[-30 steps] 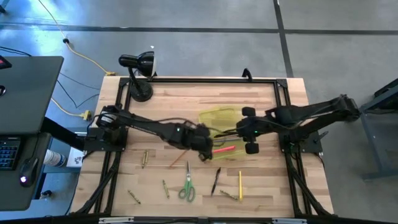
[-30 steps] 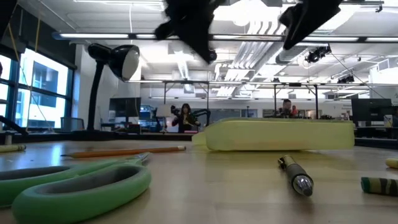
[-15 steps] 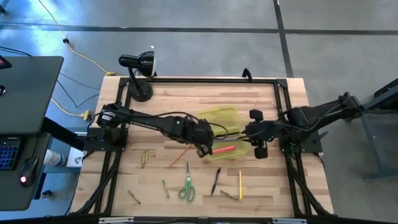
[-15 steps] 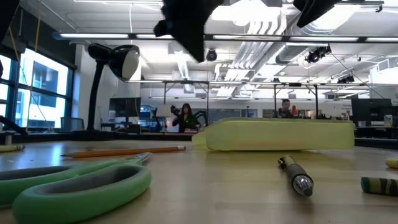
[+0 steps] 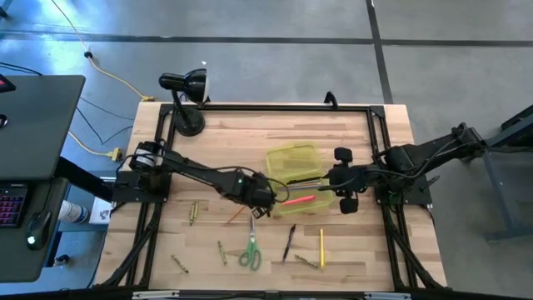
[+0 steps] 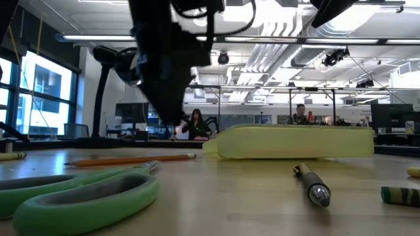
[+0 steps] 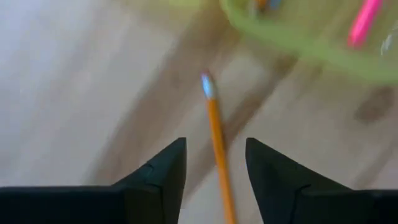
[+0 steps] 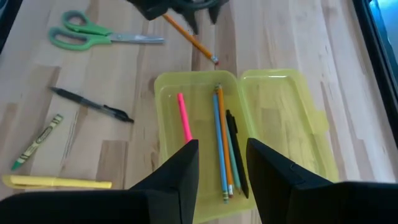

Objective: Pick & place school supplies into a supply box
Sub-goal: Put the orange pencil into the yellow supply box

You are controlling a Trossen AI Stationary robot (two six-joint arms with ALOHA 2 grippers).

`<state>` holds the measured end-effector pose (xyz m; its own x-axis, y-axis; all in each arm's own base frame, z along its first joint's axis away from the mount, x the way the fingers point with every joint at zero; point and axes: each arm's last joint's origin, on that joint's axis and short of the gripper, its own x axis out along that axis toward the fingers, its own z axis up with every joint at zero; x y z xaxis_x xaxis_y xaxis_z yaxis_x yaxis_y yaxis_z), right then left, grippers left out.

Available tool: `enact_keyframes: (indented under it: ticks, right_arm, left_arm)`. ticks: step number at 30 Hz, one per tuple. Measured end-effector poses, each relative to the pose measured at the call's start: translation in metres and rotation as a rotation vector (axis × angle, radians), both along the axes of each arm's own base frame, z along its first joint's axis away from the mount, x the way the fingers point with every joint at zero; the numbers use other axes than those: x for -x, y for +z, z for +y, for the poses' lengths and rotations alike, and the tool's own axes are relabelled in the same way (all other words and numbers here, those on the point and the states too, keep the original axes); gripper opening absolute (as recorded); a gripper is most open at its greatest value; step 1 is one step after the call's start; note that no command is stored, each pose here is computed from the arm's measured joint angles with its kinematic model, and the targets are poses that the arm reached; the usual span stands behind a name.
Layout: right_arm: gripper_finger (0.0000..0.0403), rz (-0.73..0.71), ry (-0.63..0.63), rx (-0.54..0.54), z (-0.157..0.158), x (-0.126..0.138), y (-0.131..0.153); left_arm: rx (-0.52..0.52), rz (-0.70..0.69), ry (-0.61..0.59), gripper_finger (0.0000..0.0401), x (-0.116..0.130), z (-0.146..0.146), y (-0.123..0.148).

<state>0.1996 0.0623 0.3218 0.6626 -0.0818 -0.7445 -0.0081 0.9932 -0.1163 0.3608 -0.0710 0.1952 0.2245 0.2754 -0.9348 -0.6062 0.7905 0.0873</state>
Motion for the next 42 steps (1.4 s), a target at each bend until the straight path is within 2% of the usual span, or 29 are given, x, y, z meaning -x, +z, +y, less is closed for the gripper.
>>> enact_keyframes:
  ticks: [4, 7, 9, 17, 23, 26, 30, 33, 35, 39, 42]
  right_arm:
    - [0.0113, 0.000, -0.007, -0.009, 0.000, 0.000, 0.000]
    - [0.0113, 0.001, -0.025, -0.022, 0.000, 0.000, 0.000]
    - [0.0113, 0.004, -0.023, -0.019, 0.000, 0.000, 0.000]
    - [0.0113, -0.014, -0.041, 0.020, -0.001, 0.000, 0.000]
    - [0.0113, -0.029, -0.047, 0.013, -0.002, -0.002, 0.001]
    - [0.0113, -0.034, -0.039, 0.005, -0.001, -0.002, 0.002]
    - [0.0113, -0.037, -0.036, -0.002, -0.001, -0.002, 0.002]
    - [0.0113, -0.039, -0.041, -0.007, -0.001, -0.003, 0.002]
    - [0.0113, -0.040, -0.040, -0.003, -0.001, -0.003, 0.002]
    - [0.0113, -0.044, -0.041, 0.005, -0.001, -0.003, 0.002]
    - [0.0113, -0.047, -0.043, 0.023, -0.001, -0.003, 0.002]
  left_arm:
    - [0.032, 0.054, 0.049, 0.0187, 0.013, -0.007, -0.017]
    - [0.032, 0.110, 0.075, 0.0175, 0.030, -0.026, -0.028]
    - [0.031, 0.097, 0.067, 0.0166, 0.036, -0.040, -0.028]
    - [-0.107, -0.051, 0.090, 0.0155, 0.051, -0.078, -0.027]
    - [-0.169, -0.050, 0.089, 0.0177, 0.058, -0.083, -0.026]
    - [-0.224, -0.025, 0.081, 0.0192, 0.068, -0.078, -0.013]
    - [-0.300, -0.089, 0.084, 0.0207, 0.083, -0.067, 0.019]
    - [-0.334, -0.202, 0.077, 0.0214, 0.097, -0.064, 0.050]
    - [-0.370, -0.288, 0.062, 0.0216, 0.107, -0.066, 0.061]
    - [-0.424, -0.438, 0.070, 0.0216, 0.127, -0.075, 0.050]
    - [-0.376, -0.491, 0.077, 0.0214, 0.137, -0.082, 0.021]
